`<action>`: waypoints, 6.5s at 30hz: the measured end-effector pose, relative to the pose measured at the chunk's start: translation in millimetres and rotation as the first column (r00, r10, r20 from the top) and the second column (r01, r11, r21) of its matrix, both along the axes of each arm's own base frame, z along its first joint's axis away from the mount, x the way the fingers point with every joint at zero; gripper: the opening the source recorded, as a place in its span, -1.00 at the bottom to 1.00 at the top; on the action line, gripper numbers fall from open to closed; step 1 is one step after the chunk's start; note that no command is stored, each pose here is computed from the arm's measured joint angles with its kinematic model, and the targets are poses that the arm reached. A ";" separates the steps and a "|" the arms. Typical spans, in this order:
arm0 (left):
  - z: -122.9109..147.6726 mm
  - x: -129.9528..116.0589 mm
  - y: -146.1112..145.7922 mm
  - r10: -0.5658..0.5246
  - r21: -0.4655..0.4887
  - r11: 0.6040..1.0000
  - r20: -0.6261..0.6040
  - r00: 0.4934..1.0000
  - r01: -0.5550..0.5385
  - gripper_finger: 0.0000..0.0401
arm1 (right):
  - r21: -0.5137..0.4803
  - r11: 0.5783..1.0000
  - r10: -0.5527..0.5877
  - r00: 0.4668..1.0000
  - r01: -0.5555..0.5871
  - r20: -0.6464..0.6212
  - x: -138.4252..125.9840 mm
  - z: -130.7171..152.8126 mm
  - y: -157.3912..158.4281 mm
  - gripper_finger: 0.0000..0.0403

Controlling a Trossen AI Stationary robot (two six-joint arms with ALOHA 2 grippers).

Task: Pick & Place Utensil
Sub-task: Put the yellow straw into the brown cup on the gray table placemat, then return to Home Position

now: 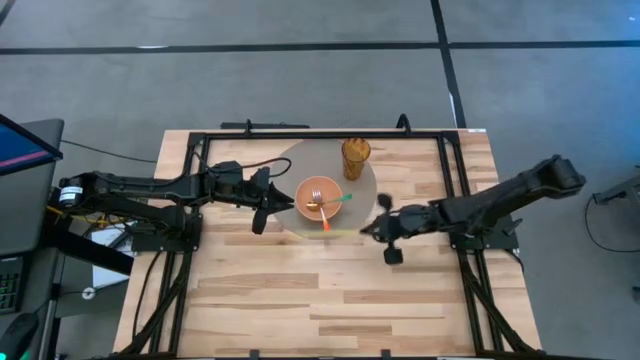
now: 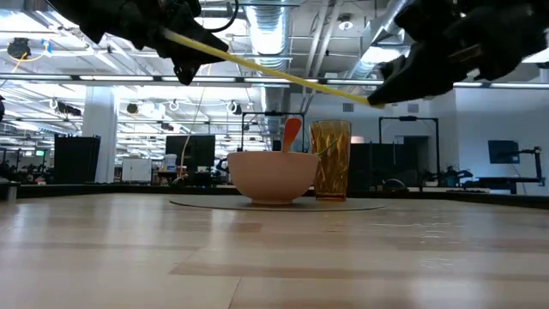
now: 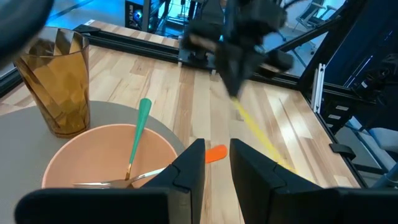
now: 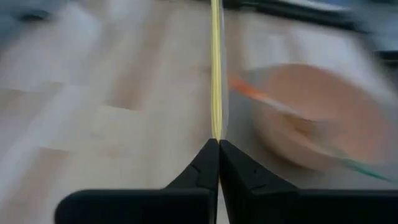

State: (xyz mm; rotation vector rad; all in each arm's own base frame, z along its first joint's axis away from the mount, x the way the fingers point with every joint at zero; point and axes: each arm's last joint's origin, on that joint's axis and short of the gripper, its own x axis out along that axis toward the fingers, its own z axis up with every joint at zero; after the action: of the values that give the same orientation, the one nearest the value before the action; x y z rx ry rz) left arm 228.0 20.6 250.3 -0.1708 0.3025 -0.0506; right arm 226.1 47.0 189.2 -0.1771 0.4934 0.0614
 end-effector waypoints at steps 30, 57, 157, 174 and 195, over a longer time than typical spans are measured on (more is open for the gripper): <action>-0.5 -0.2 4.5 0.149 0.047 0.988 -0.005 0.989 -0.149 -0.62 | -0.997 0.077 -0.664 0.745 -0.018 -0.065 -59.0 114.4 -62.3 -1.00; -16.3 -4.5 5.7 0.189 0.106 0.977 -0.019 0.982 -0.186 -0.62 | -0.886 0.036 -0.581 0.712 -0.462 -0.395 -66.9 164.6 -66.5 -1.00; 39.2 -41.2 1.4 0.163 0.143 0.965 0.320 0.933 -0.218 -0.62 | -0.822 0.464 -0.457 0.884 0.330 0.097 24.1 154.4 -48.0 -0.67; 18.2 -146.5 -9.8 0.147 0.206 0.937 0.501 0.853 -0.282 -0.62 | -0.018 0.934 -0.317 0.852 0.356 0.418 -127.5 98.9 -46.2 -0.97; -28.8 -145.4 -10.5 0.136 0.172 0.952 0.500 0.855 -0.252 -0.62 | 0.109 0.993 -0.093 0.824 0.039 0.559 -141.5 20.7 -36.8 -1.00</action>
State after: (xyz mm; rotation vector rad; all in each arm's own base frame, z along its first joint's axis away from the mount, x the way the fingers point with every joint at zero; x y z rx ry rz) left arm 82.7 10.1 221.6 0.0495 -0.2151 0.1448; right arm 84.6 10.2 209.9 -0.0787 -0.1005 -0.0381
